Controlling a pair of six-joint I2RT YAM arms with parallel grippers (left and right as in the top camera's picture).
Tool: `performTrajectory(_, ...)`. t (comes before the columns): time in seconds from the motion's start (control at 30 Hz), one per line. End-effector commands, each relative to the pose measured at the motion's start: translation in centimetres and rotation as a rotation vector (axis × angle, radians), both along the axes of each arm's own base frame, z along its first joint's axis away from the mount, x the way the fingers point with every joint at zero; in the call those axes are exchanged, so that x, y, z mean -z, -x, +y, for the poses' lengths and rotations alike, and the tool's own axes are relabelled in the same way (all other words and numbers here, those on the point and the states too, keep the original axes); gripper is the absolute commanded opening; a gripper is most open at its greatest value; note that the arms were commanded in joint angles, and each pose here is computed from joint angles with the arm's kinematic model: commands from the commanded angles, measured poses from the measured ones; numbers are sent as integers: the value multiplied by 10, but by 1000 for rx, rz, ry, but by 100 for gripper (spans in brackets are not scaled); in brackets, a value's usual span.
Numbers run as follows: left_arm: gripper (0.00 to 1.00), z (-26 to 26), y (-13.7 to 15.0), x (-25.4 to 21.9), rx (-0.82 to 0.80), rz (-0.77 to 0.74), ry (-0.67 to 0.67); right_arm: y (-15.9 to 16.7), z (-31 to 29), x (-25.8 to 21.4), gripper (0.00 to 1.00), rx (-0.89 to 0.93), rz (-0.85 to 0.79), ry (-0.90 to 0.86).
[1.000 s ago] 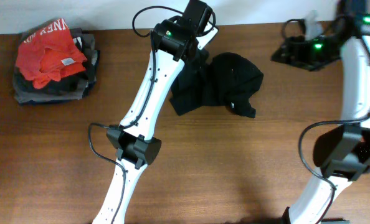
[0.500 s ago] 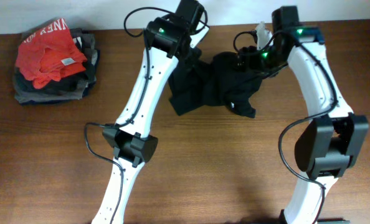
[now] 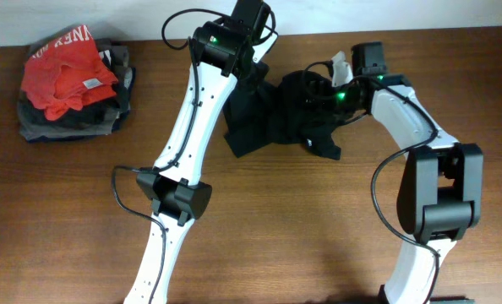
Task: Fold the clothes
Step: 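Grasp the shirt's right side with the right gripper, then pull the shirt rightward with the right gripper to spread it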
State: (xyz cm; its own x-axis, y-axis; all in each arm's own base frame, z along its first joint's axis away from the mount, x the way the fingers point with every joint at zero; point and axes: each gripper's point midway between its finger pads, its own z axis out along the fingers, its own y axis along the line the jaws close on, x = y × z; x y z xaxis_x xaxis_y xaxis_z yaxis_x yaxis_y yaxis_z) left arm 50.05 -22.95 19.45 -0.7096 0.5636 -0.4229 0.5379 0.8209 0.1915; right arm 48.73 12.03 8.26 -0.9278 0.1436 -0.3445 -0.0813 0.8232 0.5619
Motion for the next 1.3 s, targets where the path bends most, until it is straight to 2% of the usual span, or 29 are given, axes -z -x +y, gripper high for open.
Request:
performTrajectory(0.0, 1, 5, -3, -13, -26, -36, 14, 6, 25, -15, 75, -60, -32, -61)
performTrajectory(0.07, 1, 5, -3, -13, -26, -35, 15, 4, 31, -19, 75, -77, -51, -82)
performTrajectory(0.13, 1, 5, -3, -13, -26, -36, 14, 3, 33, -21, 63, -83, -61, -93)
performTrajectory(0.17, 1, 5, -3, -13, -27, -36, 14, 3, 33, -21, 50, -81, -61, -93)
performTrajectory(0.2, 1, 5, -3, -13, -27, -36, 14, 3, 32, -21, 29, -80, -59, -93)
performTrajectory(0.23, 0, 5, -3, -13, -27, -36, 14, 3, 31, -21, 14, -78, -57, -91)
performTrajectory(0.27, 1, 5, -3, -13, -27, -36, 14, 3, 28, -20, 4, -71, -55, -87)
performTrajectory(0.43, 1, 12, -6, -14, -42, -38, 12, -5, -4, -28, 4, -6, -71, -84)
performTrajectory(0.6, 1, 41, -17, -15, -137, -37, 34, -7, -89, -63, 4, 138, -101, -59)
performTrajectory(0.8, 1, 77, -31, -16, -222, -42, 47, 8, -189, -100, 4, 257, -158, 9)
performTrajectory(0.93, 1, 90, -37, -19, -247, -58, 53, 15, -223, -102, 4, 286, -180, 47)
performTrajectory(1.27, 1, 116, -44, -47, -297, -140, 71, 30, -270, -83, 4, 298, -148, 297)
